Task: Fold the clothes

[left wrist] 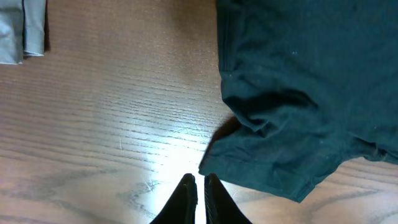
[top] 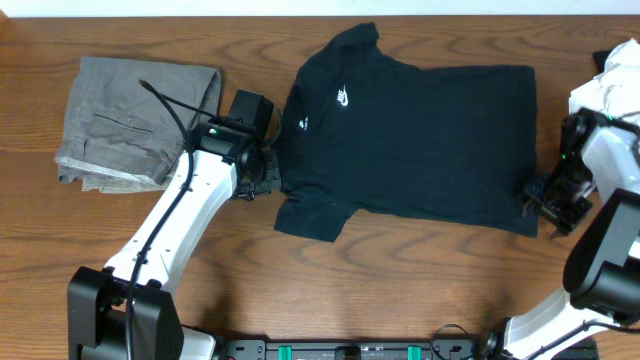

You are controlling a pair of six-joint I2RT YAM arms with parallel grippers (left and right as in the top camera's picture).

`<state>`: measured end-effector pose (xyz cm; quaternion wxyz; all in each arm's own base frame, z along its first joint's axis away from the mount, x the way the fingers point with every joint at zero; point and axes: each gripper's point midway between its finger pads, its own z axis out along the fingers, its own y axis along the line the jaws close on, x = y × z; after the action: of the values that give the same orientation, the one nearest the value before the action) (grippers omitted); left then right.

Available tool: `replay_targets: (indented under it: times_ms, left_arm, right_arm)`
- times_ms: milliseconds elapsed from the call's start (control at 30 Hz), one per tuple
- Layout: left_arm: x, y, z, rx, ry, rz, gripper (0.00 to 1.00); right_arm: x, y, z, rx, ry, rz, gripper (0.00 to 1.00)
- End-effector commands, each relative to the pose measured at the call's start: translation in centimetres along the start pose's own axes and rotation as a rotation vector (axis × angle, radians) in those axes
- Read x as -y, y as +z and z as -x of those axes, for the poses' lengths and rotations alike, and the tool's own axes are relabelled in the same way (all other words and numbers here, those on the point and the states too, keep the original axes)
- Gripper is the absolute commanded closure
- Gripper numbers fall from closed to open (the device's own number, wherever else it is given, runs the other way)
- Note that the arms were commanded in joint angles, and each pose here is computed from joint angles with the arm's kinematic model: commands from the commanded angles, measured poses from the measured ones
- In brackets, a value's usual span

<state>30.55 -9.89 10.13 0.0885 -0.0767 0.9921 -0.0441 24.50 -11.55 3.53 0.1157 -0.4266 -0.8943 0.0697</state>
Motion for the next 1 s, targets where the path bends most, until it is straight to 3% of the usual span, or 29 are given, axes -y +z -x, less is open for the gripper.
replay_targets:
  times_ms: [0,333,400,500,700,800,967]
  left_arm:
    - [-0.3,0.1,0.3,0.015,-0.01,0.015,0.92]
    - [-0.5,0.1,0.9,0.03,-0.025,0.011,0.92]
    - [-0.9,0.1,1.0,0.03,-0.036,0.013,0.92]
    - [-1.5,0.1,1.0,0.022,-0.059,0.021,0.92]
    - [-2.4,0.2,-0.7,-0.049,-0.108,0.042,0.91]
    - [-0.9,0.5,-2.2,-0.122,-0.116,-0.048,0.91]
    - [-1.4,2.5,-4.9,-0.202,-0.125,-0.055,0.83]
  right_arm:
    - [-0.4,1.1,-0.3,-0.011,-0.032,0.1,0.38]
    - [-2.0,4.6,-0.3,0.026,-0.056,0.189,0.41]
    - [-1.9,5.1,-0.3,0.031,-0.055,0.187,0.58]
    - [-1.5,5.4,-0.3,0.041,-0.053,0.163,0.99]
    - [-1.3,5.5,-0.2,0.045,-0.053,0.152,0.99]
    - [-1.4,5.5,-0.1,0.051,-0.052,0.155,0.98]
    - [-1.4,5.5,0.0,0.053,-0.052,0.157,0.98]
